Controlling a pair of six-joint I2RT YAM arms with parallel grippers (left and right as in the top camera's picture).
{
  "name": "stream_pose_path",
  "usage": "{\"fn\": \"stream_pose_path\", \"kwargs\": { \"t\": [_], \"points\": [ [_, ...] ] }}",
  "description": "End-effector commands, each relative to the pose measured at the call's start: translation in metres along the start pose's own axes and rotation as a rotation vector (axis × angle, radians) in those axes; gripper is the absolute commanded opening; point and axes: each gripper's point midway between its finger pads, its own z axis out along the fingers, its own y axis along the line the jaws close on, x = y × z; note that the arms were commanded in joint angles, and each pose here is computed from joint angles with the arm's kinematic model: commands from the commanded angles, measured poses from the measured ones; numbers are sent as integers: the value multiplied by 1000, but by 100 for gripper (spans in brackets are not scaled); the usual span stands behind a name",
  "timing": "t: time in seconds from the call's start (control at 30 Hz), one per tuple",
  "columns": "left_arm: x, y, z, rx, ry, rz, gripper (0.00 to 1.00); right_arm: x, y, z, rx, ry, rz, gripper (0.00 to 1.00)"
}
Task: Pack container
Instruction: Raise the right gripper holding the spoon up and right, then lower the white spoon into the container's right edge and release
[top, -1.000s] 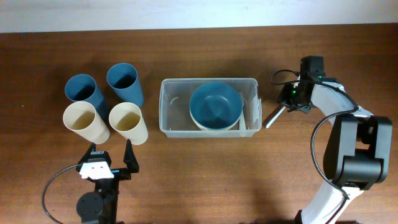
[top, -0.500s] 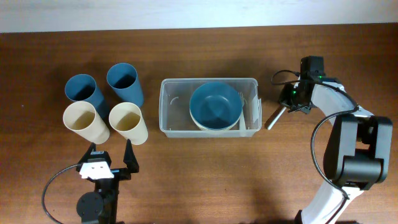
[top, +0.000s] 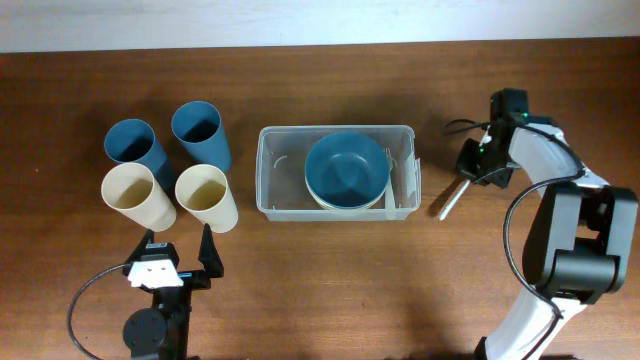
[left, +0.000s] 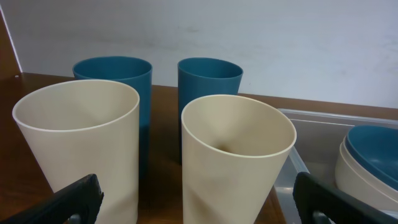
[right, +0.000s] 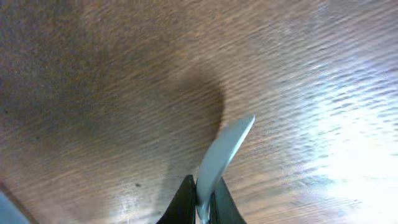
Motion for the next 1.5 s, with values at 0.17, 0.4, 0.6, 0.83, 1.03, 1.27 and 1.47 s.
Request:
{"fn": "stream_pose_path", "kwargs": {
  "t": [0.17, 0.4, 0.6, 0.83, 1.03, 1.27, 1.47],
  "points": [
    [1, -2, 0, 9, 1, 16, 100, -23, 13, -43, -40, -15, -111, 4],
    [1, -2, 0, 10, 1, 16, 100, -27, 64, -105, -270, -28, -373, 4],
    [1, -2, 0, 10, 1, 16, 100, -4, 99, -134, -356, -6, -624, 4],
    [1, -2, 0, 10, 1, 16, 100, 25, 133, -130, -371, 34, -749, 4],
    [1, -2, 0, 10, 1, 16, 100, 35, 150, -124, -372, 49, -726, 4],
    [1, -2, 0, 10, 1, 16, 100, 38, 155, -110, -364, 62, -666, 4],
    [1, -2, 0, 10, 1, 16, 100, 45, 156, -104, -362, 81, -669, 4]
  ]
}}
